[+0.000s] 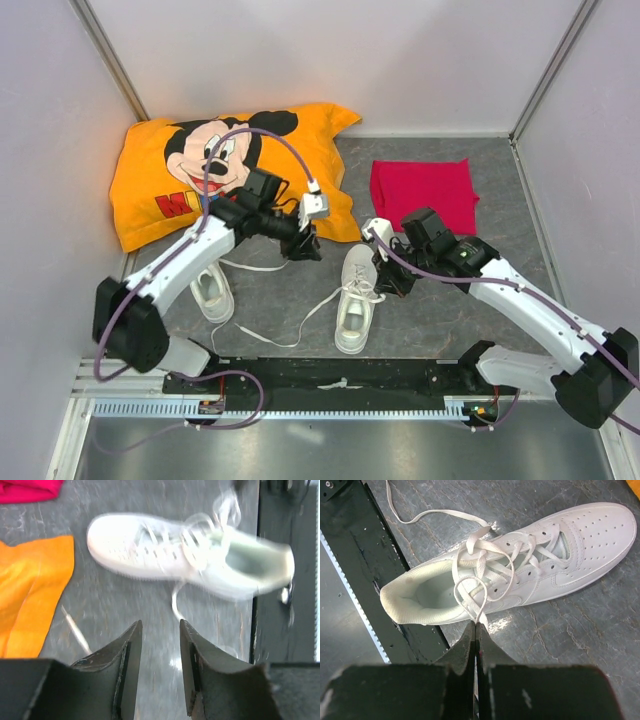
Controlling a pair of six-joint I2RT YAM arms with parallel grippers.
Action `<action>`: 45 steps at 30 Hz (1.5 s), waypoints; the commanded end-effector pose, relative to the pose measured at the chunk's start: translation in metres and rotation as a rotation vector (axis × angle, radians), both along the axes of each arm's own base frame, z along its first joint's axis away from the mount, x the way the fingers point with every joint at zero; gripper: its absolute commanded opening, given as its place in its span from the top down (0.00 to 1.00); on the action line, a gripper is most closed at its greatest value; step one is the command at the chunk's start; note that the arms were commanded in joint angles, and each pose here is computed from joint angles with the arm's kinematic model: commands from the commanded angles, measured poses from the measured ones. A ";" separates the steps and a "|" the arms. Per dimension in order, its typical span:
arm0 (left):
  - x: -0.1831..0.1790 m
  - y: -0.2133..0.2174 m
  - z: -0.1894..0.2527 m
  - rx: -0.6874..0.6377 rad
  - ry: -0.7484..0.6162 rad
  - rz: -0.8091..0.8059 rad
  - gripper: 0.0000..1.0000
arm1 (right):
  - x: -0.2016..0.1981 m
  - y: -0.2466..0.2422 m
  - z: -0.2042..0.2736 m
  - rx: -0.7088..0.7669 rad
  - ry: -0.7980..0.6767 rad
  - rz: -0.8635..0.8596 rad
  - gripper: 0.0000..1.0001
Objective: Tie the shoes
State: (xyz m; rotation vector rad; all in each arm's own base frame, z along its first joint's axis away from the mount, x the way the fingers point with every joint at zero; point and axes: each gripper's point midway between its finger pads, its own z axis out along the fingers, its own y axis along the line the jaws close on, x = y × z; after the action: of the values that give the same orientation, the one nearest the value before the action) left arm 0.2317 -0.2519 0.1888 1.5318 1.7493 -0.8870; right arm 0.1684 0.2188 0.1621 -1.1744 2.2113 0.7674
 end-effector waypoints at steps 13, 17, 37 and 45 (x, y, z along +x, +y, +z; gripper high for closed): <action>0.003 -0.095 -0.026 -0.126 0.389 0.015 0.56 | 0.009 0.008 -0.005 0.012 0.123 -0.053 1.00; -0.003 -0.097 -0.036 -0.114 0.439 0.022 0.56 | 0.004 0.011 0.000 0.070 0.214 -0.101 1.00; -0.025 -0.103 -0.063 -0.058 0.523 -0.003 0.60 | 0.002 0.006 -0.009 0.104 0.348 -0.217 1.00; -0.029 -0.105 -0.054 -0.087 0.530 -0.025 0.93 | -0.001 0.001 -0.013 0.089 0.375 -0.281 1.00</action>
State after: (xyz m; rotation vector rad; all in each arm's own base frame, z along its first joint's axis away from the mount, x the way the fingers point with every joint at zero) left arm 0.2096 -0.3502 0.1207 1.3402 2.0708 -1.3868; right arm 0.1652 0.2199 0.1444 -0.7640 2.5373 1.0206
